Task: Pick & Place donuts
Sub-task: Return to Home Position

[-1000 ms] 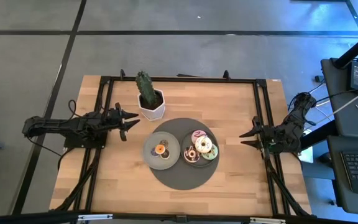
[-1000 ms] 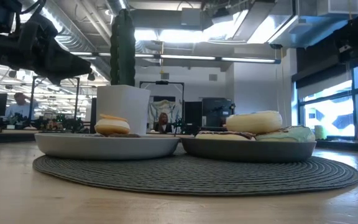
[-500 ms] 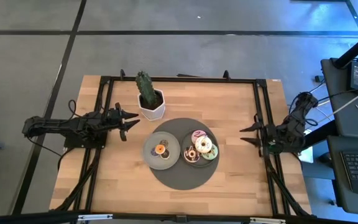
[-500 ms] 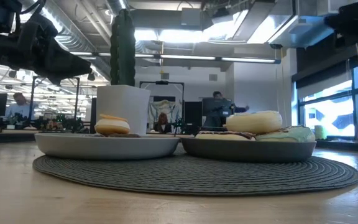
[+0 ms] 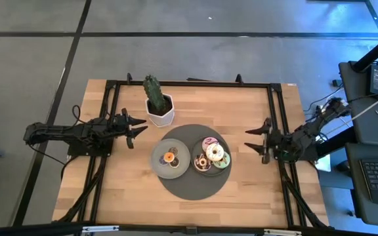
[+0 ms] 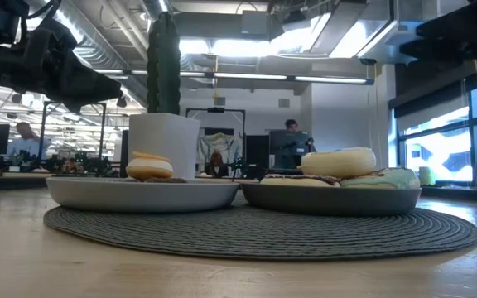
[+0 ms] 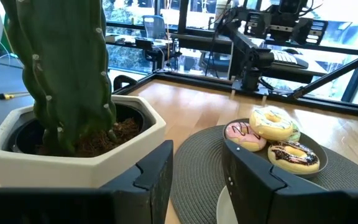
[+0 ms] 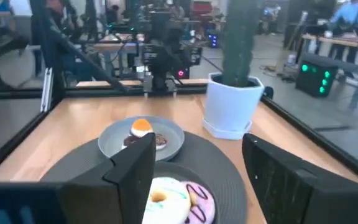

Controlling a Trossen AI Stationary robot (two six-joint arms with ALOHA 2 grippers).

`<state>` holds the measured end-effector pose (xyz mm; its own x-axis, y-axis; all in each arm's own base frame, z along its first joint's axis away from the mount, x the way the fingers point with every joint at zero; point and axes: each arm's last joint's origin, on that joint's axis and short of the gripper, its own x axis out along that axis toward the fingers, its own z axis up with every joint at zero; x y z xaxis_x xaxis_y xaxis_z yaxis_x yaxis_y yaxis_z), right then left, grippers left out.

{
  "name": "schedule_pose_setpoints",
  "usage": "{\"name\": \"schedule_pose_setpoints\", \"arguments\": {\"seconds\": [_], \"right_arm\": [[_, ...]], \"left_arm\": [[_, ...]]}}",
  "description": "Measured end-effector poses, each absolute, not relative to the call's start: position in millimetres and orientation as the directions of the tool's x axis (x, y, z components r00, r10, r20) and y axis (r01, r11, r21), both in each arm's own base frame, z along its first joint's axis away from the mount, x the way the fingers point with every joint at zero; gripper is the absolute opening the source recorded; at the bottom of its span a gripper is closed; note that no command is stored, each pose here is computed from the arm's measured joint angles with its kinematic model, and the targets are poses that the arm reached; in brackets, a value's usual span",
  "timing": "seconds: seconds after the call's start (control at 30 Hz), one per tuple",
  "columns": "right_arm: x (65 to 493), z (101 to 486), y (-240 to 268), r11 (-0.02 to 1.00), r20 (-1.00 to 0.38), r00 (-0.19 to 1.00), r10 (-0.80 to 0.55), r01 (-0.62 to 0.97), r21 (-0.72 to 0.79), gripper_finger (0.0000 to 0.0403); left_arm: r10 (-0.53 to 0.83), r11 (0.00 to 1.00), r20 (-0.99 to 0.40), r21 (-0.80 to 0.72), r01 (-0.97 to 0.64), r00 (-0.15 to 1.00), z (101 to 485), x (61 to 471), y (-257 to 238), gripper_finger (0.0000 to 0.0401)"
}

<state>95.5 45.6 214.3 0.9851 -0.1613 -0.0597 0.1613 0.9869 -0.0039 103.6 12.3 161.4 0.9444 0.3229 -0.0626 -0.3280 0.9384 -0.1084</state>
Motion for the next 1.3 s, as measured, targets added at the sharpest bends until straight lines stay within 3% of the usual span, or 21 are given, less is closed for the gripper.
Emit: {"name": "schedule_pose_setpoints", "arguments": {"seconds": [0.27,0.43,0.6,0.93,1.3], "right_arm": [[141,226,56,0.993,-0.241,0.967,-0.085,0.062,-0.101,0.022],[178,218,57,0.994,-0.476,0.879,-0.032,-0.022,-0.107,0.0207],[215,212,58,0.99,-0.623,0.78,0.052,-0.122,-0.07,0.0195],[265,191,64,0.979,-0.779,0.627,0.029,-0.176,-0.105,0.0172],[275,176,65,0.979,-0.841,0.54,0.005,-0.173,-0.106,0.0168]], "left_arm": [[0.323,0.938,-0.063,-0.108,-0.328,0.944,161,104,12,0.0134],[0.323,0.938,-0.063,-0.108,-0.328,0.944,161,104,12,0.0132],[0.323,0.938,-0.063,-0.108,-0.328,0.944,161,104,12,0.0136],[0.323,0.938,-0.063,-0.108,-0.328,0.944,161,104,12,0.0132],[0.323,0.938,-0.063,-0.108,-0.328,0.944,161,104,12,0.0132]]}}
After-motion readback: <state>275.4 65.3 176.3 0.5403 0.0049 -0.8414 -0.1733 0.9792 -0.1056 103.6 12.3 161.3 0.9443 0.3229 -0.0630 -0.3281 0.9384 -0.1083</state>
